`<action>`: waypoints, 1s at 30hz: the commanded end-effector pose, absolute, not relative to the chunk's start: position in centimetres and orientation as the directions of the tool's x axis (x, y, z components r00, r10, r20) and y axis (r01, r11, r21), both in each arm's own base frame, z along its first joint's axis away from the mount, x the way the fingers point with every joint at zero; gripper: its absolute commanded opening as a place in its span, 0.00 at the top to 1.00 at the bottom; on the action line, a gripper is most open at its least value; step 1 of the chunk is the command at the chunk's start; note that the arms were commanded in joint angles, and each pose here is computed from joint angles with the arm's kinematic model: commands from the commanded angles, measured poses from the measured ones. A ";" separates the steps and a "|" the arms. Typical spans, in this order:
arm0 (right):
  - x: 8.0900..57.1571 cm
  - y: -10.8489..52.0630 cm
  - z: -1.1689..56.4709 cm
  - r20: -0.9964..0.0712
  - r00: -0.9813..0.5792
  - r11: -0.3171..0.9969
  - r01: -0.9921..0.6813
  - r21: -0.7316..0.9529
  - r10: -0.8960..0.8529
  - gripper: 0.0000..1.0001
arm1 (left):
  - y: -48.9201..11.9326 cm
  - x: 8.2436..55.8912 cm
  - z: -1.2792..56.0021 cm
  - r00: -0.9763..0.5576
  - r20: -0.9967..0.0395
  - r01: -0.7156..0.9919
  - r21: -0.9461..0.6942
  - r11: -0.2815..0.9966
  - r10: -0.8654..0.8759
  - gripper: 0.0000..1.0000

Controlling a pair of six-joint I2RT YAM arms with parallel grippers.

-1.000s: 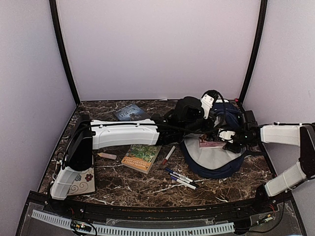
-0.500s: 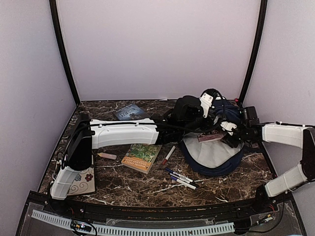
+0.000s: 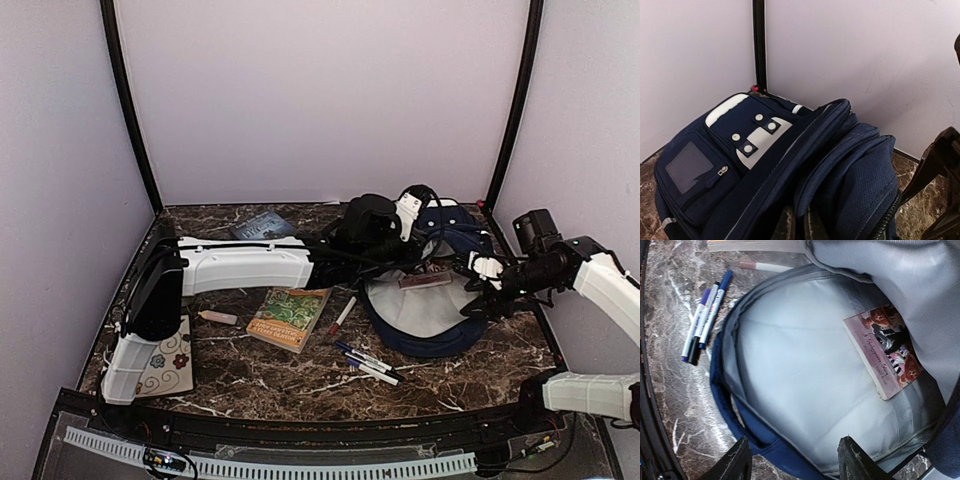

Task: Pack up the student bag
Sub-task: Adjust the book in the largest pocket of the bag, then place the largest pocket of the bag in the student bag, then adjust the book at the center of the board.

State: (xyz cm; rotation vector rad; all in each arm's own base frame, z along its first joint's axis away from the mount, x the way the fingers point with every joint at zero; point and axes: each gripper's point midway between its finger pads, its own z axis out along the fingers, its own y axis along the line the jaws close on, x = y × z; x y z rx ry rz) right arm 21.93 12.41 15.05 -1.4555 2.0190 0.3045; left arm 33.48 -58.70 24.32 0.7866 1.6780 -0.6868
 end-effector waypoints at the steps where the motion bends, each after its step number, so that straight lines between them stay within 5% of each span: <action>1: 19.1 12.8 17.2 -0.606 -0.231 0.338 -0.939 -0.066 -0.761 0.42 | -58.3 31.4 27.7 -0.226 -0.971 0.851 -0.158 0.501 0.077 1.00; 8: 19.7 11.6 19.8 -0.625 -0.279 0.432 -0.896 -0.104 -0.729 0.41 | -59.6 28.1 22.4 -0.321 -0.933 0.889 -0.238 0.391 0.162 1.00; 13: 19.5 14.1 22.2 -0.721 -0.302 0.407 -0.913 0.031 -0.624 0.37 | -58.3 27.3 21.3 -0.331 -0.895 0.895 -0.197 0.401 0.299 0.61; 18: 22.0 15.5 24.1 -0.762 -0.290 0.382 -0.922 0.060 -0.579 0.37 | -54.8 24.7 23.2 -0.298 -0.850 0.927 -0.150 0.343 0.434 0.46; 24: 26.4 18.7 24.8 -0.811 -0.318 0.385 -0.914 0.125 -0.492 0.42 | -46.1 26.5 21.1 -0.446 -0.754 0.825 -0.137 0.549 0.482 0.39; 30: 29.5 25.2 23.7 -0.837 -0.377 0.402 -0.891 0.211 -0.396 0.43 | -35.2 31.1 18.7 -0.665 -0.689 0.559 -0.205 0.803 0.287 0.27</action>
